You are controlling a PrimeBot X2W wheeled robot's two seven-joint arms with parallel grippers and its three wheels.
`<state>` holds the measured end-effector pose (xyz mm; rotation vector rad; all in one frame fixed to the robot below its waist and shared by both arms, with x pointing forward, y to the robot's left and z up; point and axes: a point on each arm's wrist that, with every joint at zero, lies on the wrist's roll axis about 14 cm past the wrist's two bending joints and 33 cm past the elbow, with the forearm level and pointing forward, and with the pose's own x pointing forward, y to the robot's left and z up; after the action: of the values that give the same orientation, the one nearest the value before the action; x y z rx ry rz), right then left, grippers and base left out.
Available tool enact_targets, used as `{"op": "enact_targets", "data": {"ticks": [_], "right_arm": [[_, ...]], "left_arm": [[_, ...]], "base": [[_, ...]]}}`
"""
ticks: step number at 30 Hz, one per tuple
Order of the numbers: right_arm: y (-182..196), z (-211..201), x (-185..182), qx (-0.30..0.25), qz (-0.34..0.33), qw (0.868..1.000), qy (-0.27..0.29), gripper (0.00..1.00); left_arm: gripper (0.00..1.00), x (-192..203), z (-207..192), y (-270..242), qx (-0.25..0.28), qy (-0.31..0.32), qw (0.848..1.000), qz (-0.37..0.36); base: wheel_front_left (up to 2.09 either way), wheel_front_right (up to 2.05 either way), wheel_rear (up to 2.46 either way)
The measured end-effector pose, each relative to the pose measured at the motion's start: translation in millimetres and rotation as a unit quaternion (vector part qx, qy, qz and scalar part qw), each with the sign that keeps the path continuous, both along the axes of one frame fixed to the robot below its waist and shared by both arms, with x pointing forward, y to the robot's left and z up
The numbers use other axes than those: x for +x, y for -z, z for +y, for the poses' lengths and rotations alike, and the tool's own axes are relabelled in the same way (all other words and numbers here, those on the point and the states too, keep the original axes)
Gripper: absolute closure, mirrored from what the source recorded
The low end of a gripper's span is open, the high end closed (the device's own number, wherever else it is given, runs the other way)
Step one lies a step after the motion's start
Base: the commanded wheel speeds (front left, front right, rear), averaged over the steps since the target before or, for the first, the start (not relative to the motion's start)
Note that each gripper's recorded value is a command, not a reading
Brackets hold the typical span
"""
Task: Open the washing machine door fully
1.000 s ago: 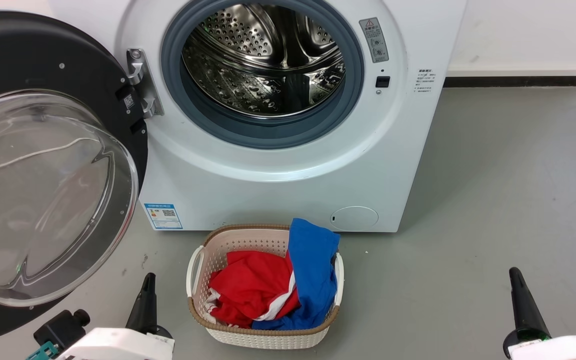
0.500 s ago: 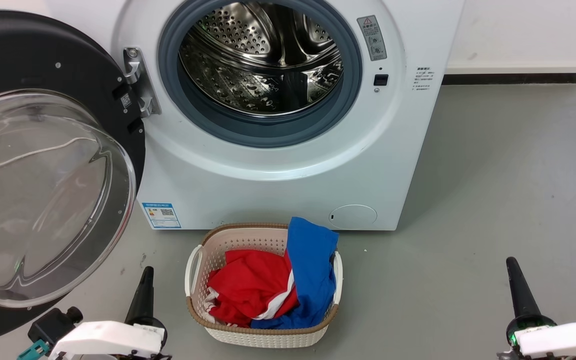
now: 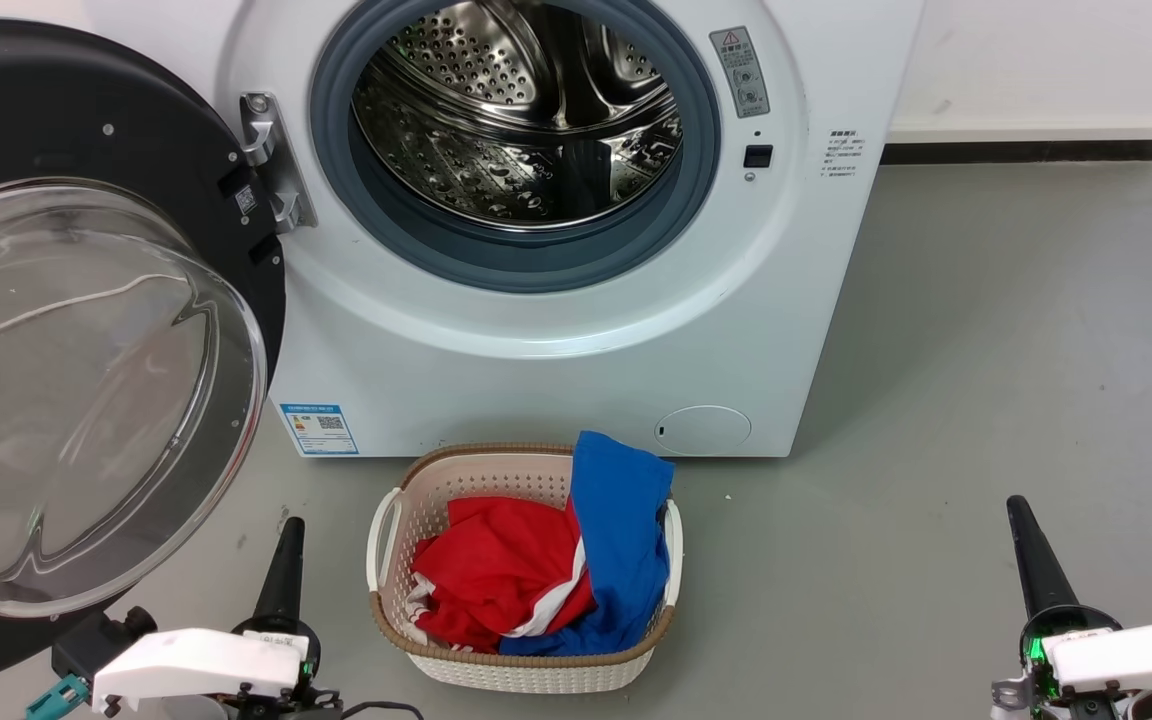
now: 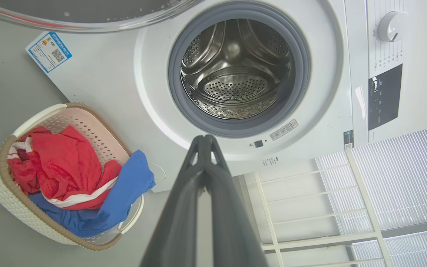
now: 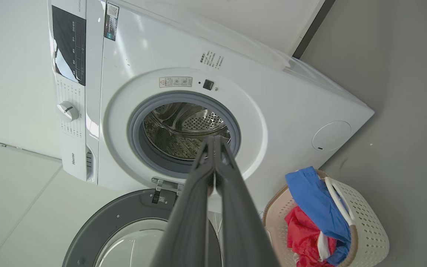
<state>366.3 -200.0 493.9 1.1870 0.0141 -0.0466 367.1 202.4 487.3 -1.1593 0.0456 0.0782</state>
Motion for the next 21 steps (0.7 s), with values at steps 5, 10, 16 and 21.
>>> {"op": "enact_targets", "data": {"ticks": [5,10,16,21], "right_arm": [[0.7,-0.2,1.7,0.023,0.001,1.000,0.000,1.00],[-1.0,0.1,4.6,0.045,-0.001,0.999,-0.002,1.00],[-3.2,0.0,8.0,0.070,-0.004,0.998,-0.003,1.00],[-2.9,0.1,9.5,0.091,-0.003,0.996,-0.004,1.00]], "left_arm": [[1.00,2.4,0.0,-1.5,-0.024,0.000,1.000,-0.003],[1.00,4.6,-0.5,-3.0,-0.048,0.002,0.999,-0.006],[1.00,7.6,-0.8,-5.4,-0.076,0.002,0.997,-0.011],[1.00,9.6,-1.0,-7.1,-0.098,0.003,0.995,-0.015]], "base": [[0.00,0.00,0.00],[0.00,0.00,0.00],[0.00,0.00,0.00],[0.00,0.00,0.00]]}}
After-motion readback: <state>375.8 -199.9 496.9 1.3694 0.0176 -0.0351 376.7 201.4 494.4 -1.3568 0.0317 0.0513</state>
